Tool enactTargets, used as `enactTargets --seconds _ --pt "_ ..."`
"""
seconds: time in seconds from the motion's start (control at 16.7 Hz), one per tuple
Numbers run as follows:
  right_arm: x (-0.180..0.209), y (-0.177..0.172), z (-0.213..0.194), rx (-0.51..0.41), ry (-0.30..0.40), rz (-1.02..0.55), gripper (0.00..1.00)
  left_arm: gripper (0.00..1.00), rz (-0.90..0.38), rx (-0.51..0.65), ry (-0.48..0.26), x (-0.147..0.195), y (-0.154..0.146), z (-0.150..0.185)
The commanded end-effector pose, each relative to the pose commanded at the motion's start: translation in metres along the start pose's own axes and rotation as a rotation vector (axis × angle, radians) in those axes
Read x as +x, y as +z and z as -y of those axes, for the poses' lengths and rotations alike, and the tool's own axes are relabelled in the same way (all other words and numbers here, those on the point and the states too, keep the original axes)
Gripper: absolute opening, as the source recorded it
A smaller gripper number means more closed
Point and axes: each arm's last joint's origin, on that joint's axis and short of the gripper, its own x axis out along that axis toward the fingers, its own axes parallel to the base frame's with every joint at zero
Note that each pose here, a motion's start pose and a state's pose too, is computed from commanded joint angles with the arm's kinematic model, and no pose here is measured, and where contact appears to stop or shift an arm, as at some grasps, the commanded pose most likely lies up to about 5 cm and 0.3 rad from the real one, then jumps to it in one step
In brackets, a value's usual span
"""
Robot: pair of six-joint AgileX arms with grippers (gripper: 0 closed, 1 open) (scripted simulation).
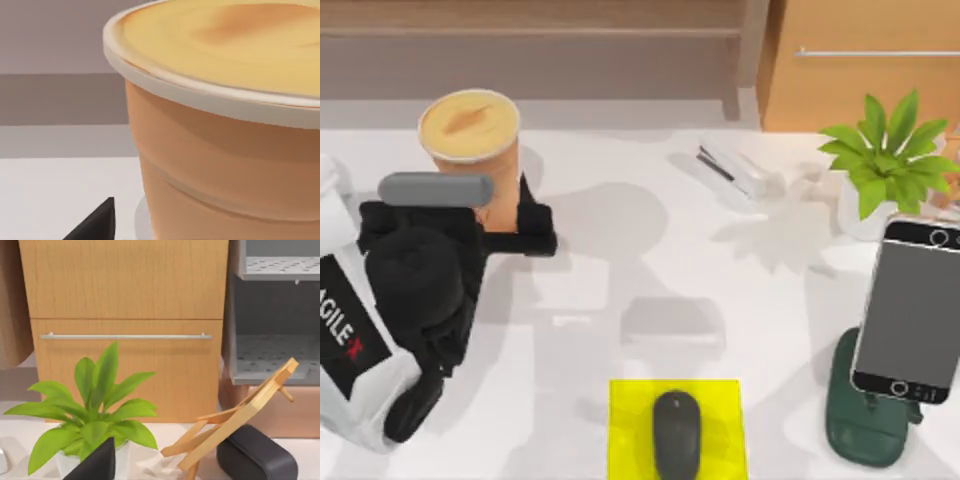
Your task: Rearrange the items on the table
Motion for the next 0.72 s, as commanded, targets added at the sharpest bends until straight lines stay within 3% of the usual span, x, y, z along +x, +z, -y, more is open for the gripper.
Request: enactTargets --seconds 0.48,0.72 --pt "0.000 0.000 0.000 0.000 0.000 0.000 1.00 1.00 0.024 -0.010 0.014 0.006 -0.001 0.001" --pt "0.000 0.000 0.000 0.000 0.000 0.000 1.00 1.00 0.026 -0.011 0.015 0.026 -0.001 0.001"
